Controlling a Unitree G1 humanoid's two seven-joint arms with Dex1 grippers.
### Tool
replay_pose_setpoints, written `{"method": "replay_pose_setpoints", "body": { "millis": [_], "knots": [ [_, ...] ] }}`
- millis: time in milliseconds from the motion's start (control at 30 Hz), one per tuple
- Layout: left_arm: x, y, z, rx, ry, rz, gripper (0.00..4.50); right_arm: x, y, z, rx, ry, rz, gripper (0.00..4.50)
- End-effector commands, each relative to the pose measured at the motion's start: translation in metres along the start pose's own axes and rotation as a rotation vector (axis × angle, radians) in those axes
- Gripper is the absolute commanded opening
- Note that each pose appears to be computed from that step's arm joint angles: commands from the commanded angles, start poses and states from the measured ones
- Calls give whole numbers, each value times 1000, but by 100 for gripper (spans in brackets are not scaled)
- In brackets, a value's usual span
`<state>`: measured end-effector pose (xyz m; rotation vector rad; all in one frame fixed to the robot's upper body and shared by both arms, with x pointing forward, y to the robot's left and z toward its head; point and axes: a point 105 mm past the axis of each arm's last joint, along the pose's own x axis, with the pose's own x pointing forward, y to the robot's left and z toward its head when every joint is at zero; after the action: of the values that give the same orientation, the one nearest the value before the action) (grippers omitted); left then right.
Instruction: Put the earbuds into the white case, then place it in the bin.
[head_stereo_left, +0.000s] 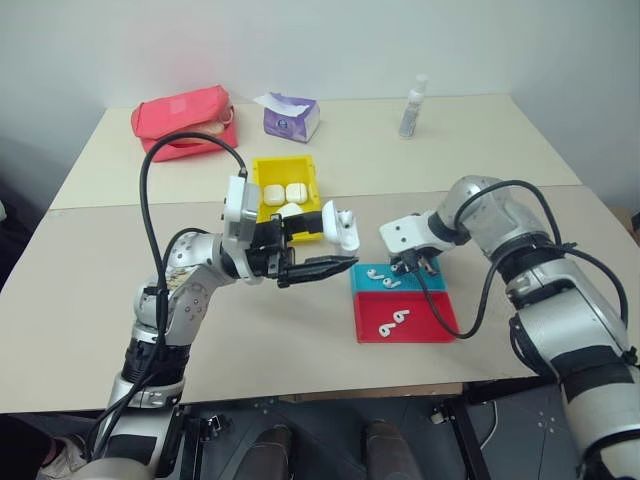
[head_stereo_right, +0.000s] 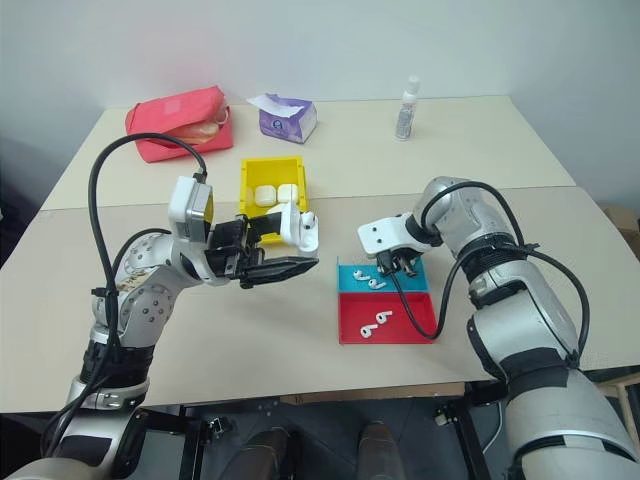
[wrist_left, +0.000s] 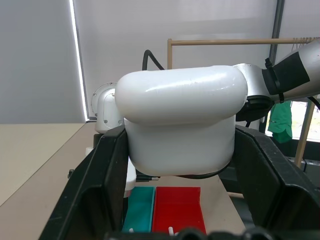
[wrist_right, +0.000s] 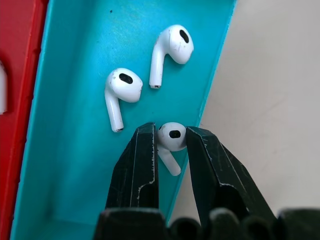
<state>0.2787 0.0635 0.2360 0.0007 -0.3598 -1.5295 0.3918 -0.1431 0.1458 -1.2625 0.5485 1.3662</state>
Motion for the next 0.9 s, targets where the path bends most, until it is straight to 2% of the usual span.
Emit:
{"method": "replay_pose_setpoints", "body": {
  "millis": [33,167,300,533,600,833,900],
  "knots": [
    [2,0,12,37,-26,-32,281,-23,-8,7,44,-72,-72,83],
    [3,3,13,37,-20,-56,281,-38,-11,10,105,-149,-159,83],
    [3,6,15,36,-16,-71,281,-60,-9,24,191,-320,-259,83],
    [8,6,15,16,-28,-87,281,-114,13,57,338,-787,-517,83],
    [9,7,15,12,-31,-87,281,-127,29,69,415,-953,-525,83],
    [17,6,13,1,-48,-98,281,-156,64,113,583,-1378,-503,83],
    [19,5,13,-1,-52,-102,281,-158,71,124,605,-1439,-480,83]
  ]
}}
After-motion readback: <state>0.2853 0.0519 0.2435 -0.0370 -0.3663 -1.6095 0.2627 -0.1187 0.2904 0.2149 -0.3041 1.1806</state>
